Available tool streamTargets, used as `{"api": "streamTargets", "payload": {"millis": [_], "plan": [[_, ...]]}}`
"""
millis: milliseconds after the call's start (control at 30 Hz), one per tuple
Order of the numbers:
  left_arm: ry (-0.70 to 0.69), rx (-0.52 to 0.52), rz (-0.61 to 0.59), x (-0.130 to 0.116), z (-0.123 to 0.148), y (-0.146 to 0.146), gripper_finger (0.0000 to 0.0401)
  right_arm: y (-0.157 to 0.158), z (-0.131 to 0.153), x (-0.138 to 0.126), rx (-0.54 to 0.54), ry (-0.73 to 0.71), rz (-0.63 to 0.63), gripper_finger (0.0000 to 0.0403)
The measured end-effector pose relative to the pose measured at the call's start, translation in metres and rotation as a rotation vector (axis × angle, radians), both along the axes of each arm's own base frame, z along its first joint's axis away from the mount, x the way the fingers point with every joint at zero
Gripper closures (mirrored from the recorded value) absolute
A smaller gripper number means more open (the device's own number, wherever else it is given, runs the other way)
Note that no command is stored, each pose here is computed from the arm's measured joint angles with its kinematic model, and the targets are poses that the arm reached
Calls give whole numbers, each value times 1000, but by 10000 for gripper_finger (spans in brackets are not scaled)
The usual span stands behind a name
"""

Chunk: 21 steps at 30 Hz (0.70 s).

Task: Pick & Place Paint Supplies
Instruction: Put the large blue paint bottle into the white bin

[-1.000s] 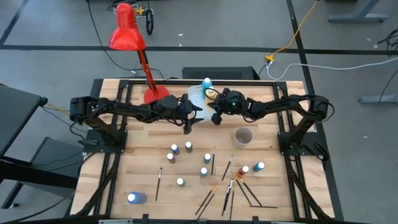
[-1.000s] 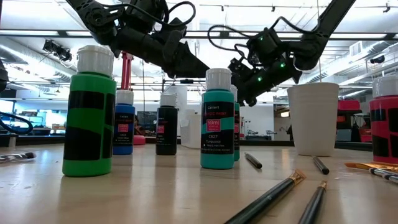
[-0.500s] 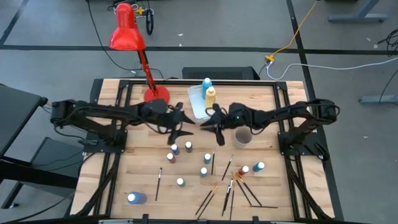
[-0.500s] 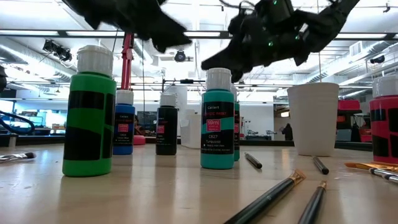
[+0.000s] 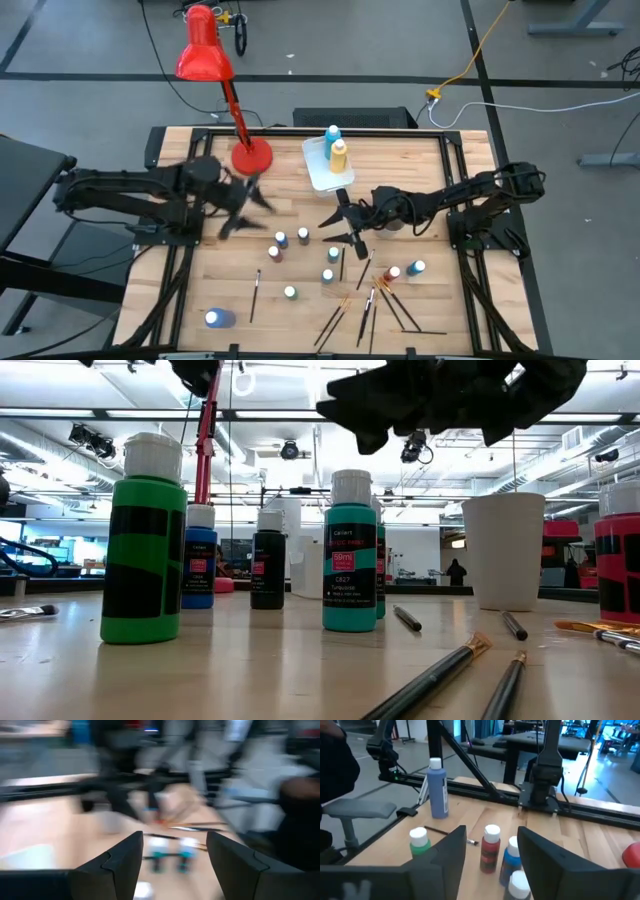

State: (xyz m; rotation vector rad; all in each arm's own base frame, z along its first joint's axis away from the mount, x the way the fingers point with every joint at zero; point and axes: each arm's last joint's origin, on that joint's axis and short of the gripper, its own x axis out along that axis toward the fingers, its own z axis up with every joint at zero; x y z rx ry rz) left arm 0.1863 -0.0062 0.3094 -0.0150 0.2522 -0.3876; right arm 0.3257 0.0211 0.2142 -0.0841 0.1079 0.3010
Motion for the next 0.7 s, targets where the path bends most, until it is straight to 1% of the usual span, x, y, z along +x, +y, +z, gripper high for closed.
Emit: {"api": "streamTargets", "payload": {"millis": [133, 200, 267, 367, 433, 500, 600, 700], "plan": [[-9, -13, -416, -7, -16, -23, 172, -1, 0, 0, 1, 1, -25, 222], [-21, -3, -561, -11, -25, -33, 172, -1, 0, 0, -1, 0, -38, 224], [-18, 21, -608, -13, -34, -40, 172, -1, 0, 0, 0, 0, -37, 227], [20, 42, -603, -15, -48, -46, 172, -1, 0, 0, 0, -2, -37, 229], [22, 47, -614, -15, -52, -50, 172, -1, 0, 0, 0, -4, -37, 229], [11, 29, -640, -14, -53, -56, 172, -1, 1, 0, 1, -7, -37, 228], [-11, -15, -751, -16, -57, -68, 172, -1, 2, 0, 2, -17, -37, 227], [-38, -25, -844, -18, -65, -81, 172, -1, 5, 1, 5, -50, -37, 227]]}}
